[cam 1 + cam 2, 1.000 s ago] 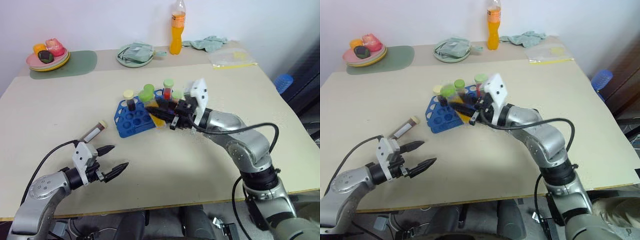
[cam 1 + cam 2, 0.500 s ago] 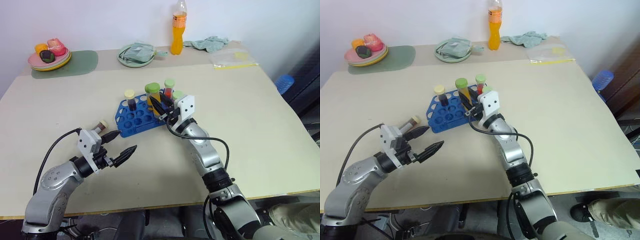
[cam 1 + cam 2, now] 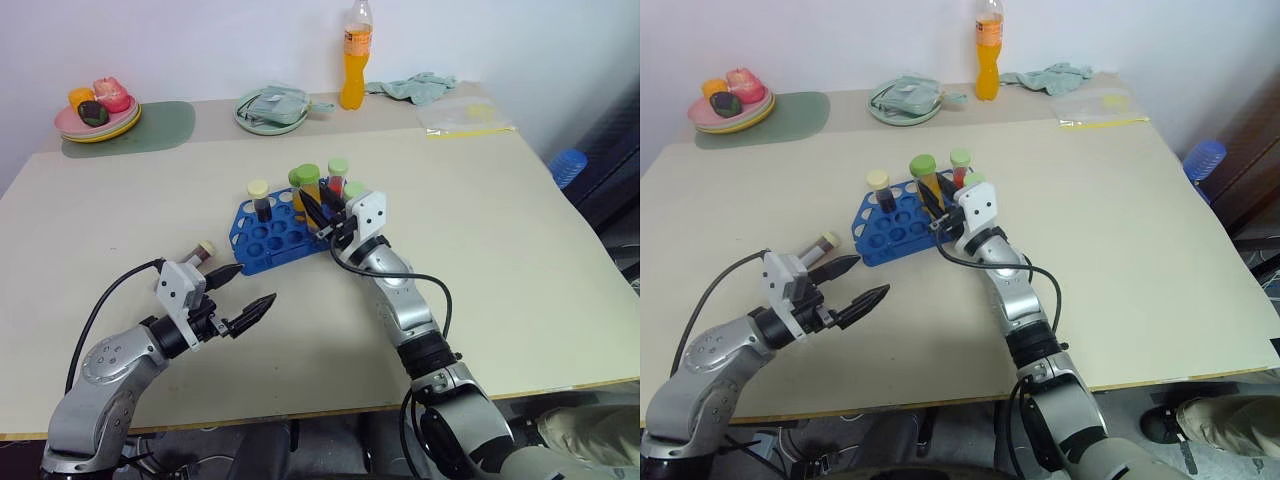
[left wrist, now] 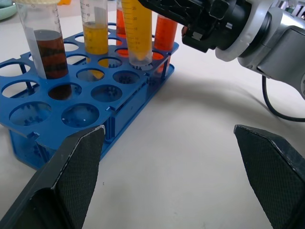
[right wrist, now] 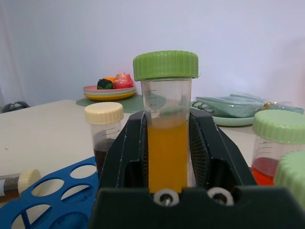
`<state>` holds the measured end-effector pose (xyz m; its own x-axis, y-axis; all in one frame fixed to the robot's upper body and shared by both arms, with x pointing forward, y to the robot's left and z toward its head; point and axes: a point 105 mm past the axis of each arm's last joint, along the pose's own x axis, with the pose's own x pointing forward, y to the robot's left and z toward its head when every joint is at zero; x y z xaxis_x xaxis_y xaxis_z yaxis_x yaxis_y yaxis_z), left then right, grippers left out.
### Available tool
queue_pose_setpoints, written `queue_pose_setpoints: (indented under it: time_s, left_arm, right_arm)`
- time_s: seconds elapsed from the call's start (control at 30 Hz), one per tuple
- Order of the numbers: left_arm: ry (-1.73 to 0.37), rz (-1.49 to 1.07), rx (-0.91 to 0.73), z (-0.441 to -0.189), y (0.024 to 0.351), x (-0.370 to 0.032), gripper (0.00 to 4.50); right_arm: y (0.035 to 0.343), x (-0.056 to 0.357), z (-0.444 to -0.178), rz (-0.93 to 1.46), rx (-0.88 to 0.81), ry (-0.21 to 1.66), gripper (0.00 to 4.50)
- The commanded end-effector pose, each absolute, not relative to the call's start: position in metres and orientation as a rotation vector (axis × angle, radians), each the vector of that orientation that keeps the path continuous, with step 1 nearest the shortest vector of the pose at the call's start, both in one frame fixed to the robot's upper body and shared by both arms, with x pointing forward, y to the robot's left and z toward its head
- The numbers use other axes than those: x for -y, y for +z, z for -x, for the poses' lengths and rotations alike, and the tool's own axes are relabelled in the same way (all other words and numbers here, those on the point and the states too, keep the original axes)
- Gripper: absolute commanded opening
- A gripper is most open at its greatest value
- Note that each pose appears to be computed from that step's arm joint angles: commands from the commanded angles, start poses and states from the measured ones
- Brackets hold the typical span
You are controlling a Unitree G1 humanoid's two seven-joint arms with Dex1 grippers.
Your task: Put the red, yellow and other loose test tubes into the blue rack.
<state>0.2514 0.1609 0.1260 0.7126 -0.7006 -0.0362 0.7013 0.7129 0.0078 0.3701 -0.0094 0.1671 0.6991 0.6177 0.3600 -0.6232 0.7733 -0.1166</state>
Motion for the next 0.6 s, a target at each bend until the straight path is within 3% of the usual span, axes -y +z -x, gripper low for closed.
queue_pose_setpoints:
  time_s: [0.03, 0.6]
  left_arm:
    - [-0.801, -0.027, -0.010, -0.249, 0.131, -0.158, 4.50]
    - [-0.809, -0.028, -0.006, -0.251, 0.143, -0.149, 4.50]
  right_arm:
    - [0.174, 0.004, -0.364, -0.028, 0.427, 0.711, 0.71]
    - [0.170, 0.005, -0.366, -0.029, 0.416, 0.695, 0.71]
